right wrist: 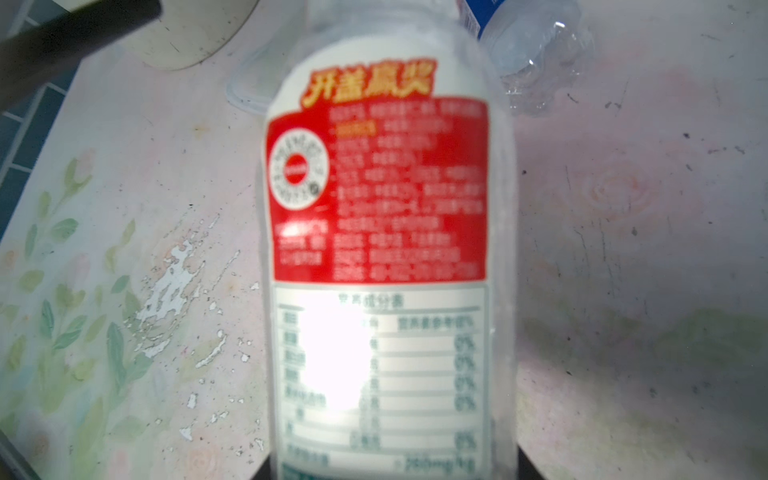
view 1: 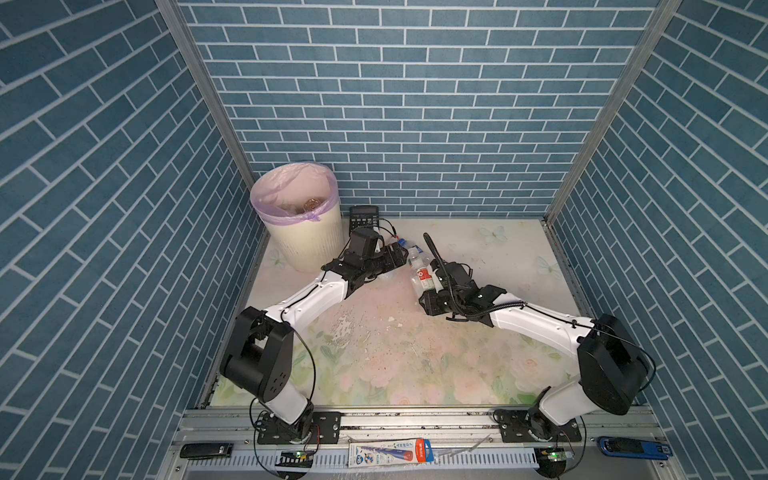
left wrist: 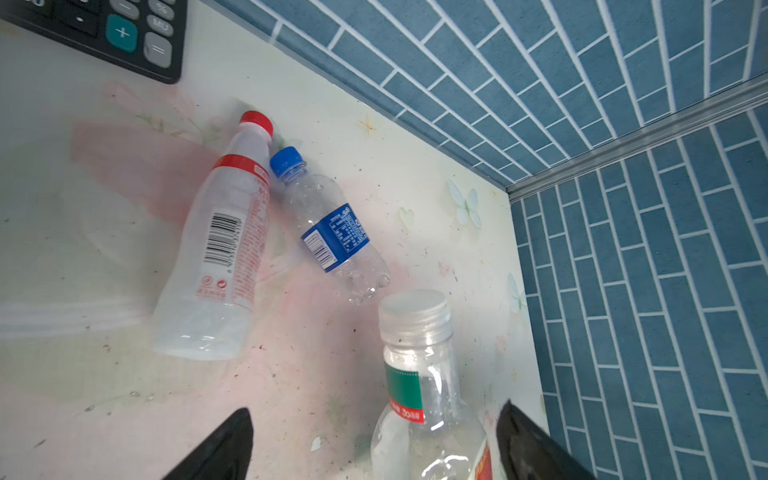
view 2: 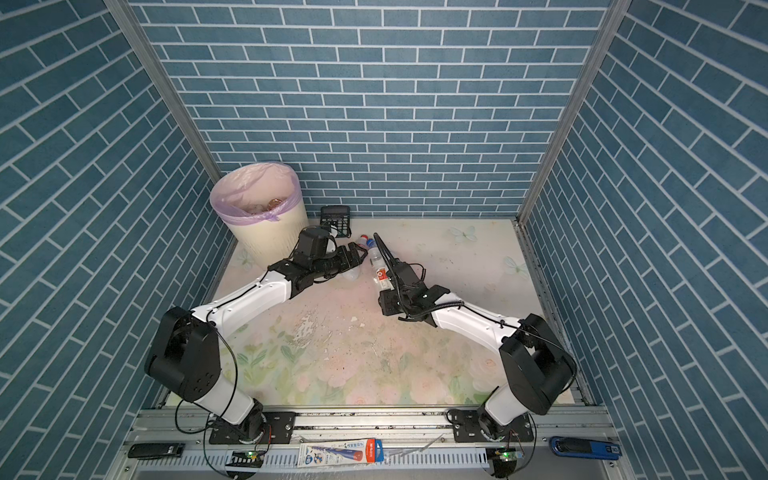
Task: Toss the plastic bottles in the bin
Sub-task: 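Grasp the red-labelled bottle's white cap with the left gripper while the right gripper holds it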
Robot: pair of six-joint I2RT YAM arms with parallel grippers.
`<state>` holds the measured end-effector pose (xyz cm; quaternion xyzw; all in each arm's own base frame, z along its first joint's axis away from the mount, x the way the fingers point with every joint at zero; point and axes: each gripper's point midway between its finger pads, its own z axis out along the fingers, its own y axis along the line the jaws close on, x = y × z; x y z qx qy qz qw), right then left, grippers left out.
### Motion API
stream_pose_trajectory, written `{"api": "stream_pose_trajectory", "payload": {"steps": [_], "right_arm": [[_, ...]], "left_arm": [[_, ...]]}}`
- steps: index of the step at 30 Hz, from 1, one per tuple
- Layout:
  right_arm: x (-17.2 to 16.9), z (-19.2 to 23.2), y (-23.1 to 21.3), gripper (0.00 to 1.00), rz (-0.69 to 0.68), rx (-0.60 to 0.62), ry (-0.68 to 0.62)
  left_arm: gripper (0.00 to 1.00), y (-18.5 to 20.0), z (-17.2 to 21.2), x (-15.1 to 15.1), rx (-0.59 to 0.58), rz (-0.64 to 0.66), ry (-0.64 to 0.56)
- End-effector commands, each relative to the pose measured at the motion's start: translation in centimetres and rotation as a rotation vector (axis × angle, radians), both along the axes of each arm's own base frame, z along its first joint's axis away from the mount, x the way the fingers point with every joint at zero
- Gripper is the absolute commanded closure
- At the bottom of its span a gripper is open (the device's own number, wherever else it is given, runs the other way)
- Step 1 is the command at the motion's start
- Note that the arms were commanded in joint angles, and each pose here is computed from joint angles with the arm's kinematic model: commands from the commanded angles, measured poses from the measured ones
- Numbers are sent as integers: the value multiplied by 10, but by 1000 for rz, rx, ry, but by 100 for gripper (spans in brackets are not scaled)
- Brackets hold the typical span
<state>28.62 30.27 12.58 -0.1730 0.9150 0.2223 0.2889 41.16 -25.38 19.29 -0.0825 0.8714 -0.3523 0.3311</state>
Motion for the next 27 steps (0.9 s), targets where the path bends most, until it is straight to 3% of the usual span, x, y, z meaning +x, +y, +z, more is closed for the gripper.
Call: {"api": "stream_pose_trajectory", "payload": {"steps": [1, 17, 27], "right_arm": [[0, 27, 11, 59, 38, 97, -55], [-9, 38, 29, 60, 118, 159, -77], [-9, 37, 37, 60, 157, 165, -69]], "left_arm": [[10, -14, 7, 6, -33, -21, -15], [36, -28, -3, 18, -24, -27, -20], [58, -26, -6, 23, 8, -20, -32]]}}
